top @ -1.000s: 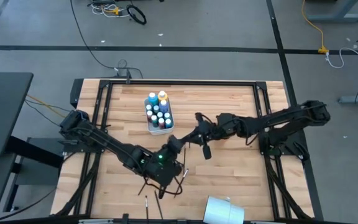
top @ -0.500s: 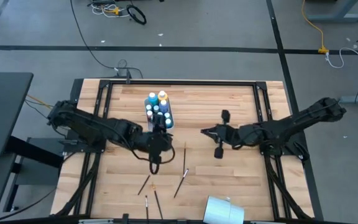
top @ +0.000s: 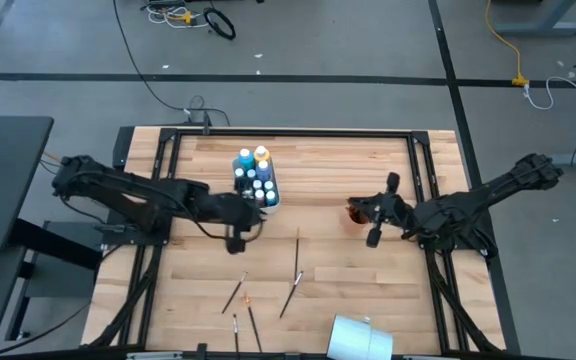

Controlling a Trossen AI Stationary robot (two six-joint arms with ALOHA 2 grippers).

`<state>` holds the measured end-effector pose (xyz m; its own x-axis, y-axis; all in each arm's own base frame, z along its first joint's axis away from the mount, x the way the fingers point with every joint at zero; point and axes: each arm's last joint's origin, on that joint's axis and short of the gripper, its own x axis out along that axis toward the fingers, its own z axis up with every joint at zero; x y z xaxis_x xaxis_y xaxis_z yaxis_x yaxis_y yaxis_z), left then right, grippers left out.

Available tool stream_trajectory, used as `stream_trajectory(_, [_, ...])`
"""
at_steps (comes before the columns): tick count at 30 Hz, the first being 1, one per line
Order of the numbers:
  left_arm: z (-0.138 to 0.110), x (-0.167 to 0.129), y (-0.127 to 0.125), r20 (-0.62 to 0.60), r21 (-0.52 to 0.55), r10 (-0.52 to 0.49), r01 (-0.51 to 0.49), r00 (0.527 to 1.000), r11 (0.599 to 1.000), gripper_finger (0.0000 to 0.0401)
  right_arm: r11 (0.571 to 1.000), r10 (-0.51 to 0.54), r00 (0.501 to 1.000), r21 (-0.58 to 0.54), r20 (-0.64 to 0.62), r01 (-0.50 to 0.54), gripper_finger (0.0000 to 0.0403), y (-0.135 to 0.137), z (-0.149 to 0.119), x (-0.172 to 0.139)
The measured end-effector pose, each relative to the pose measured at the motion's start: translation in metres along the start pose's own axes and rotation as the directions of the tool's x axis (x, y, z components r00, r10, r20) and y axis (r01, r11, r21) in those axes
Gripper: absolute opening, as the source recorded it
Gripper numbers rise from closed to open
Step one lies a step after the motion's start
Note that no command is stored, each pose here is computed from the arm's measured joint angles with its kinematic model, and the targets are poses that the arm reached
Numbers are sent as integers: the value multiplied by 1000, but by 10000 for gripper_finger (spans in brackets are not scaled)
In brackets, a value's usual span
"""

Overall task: Pick & Place Paint Supplies
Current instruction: Put the silver paint brush into the orange cup

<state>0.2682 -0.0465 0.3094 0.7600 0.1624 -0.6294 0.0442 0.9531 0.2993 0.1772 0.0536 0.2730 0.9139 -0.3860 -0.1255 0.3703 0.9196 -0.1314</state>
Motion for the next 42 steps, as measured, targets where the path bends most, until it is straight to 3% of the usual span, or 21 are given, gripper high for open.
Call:
stream_trajectory(7, [-37, -15, 3, 266, -90, 29, -5, 964, 996, 69, 999, 41, 998, 15, -36, -41, 8, -4, -6, -5])
stream_trajectory(14, [-74, -16, -3, 429, -137, 46, 14, 902, 991, 69, 999, 43, 994, -10, -98, -44, 8, -4, -14, -4])
stream_trajectory(23, [-102, -6, -10, 467, -180, 56, 33, 882, 983, 68, 1000, 15, 991, 25, -131, -12, 9, -10, -17, 4])
stream_trajectory(34, [-102, -5, -10, 467, -182, 57, 32, 882, 983, 68, 996, 31, 982, 83, -189, -15, 9, -12, -26, 16])
stream_trajectory(42, [-103, -5, -10, 466, -172, 57, 27, 883, 985, 68, 994, 57, 980, 99, -189, -39, 9, -7, -59, 19])
